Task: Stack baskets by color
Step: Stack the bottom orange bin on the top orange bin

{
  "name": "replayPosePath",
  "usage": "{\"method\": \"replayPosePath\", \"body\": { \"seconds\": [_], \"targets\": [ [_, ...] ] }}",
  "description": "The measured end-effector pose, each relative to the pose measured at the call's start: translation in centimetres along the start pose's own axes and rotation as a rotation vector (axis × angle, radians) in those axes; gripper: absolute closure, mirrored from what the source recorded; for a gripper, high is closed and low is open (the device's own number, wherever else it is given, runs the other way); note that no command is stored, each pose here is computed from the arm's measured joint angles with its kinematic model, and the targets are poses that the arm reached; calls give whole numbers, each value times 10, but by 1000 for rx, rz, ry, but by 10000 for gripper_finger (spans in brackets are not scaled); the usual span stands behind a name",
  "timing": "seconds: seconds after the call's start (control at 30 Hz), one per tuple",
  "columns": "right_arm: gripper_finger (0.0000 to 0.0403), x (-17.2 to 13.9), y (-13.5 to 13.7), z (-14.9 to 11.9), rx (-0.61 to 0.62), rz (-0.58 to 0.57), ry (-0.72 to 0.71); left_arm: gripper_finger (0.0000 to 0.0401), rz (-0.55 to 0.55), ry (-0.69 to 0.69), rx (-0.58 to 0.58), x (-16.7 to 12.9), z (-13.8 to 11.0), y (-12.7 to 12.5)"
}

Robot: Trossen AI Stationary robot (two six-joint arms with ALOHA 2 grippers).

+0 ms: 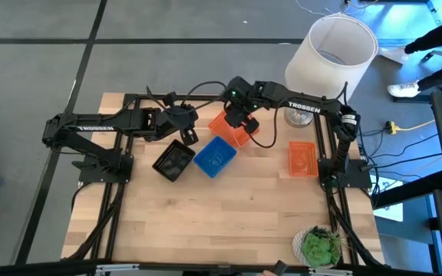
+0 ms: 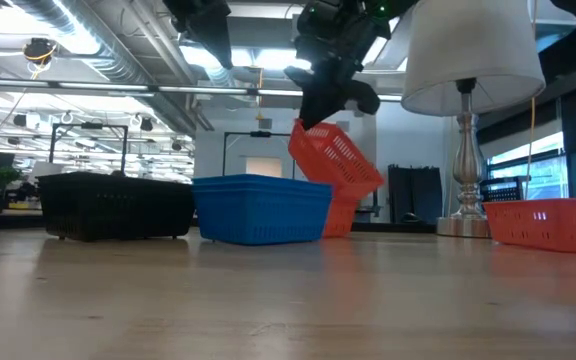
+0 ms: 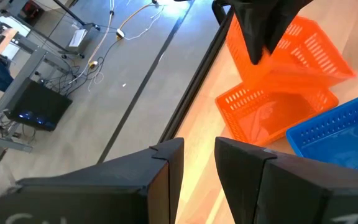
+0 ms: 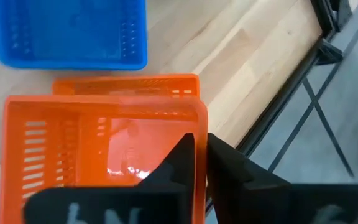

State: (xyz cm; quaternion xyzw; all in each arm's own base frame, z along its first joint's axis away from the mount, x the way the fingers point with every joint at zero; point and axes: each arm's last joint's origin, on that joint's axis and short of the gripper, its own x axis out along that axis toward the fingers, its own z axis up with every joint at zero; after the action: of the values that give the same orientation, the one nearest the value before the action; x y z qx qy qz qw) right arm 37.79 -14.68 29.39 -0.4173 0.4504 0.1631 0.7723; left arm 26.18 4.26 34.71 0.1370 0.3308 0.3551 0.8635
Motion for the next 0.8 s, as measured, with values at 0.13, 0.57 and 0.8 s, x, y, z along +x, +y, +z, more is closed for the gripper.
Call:
{"method": "replayPosePath", "body": {
  "seconds": [0.13, 0.57, 0.8],
  "targets": [
    [338, 0, -3, 1, 55, -33, -13, 316, 0, 0, 6, 0, 0, 0],
    [290, 0, -4, 1, 65, -36, -29, 316, 0, 0, 7, 0, 0, 0],
    [289, 10, -8, -24, 416, -42, -2, 316, 0, 0, 7, 0, 0, 0]
  ]
}}
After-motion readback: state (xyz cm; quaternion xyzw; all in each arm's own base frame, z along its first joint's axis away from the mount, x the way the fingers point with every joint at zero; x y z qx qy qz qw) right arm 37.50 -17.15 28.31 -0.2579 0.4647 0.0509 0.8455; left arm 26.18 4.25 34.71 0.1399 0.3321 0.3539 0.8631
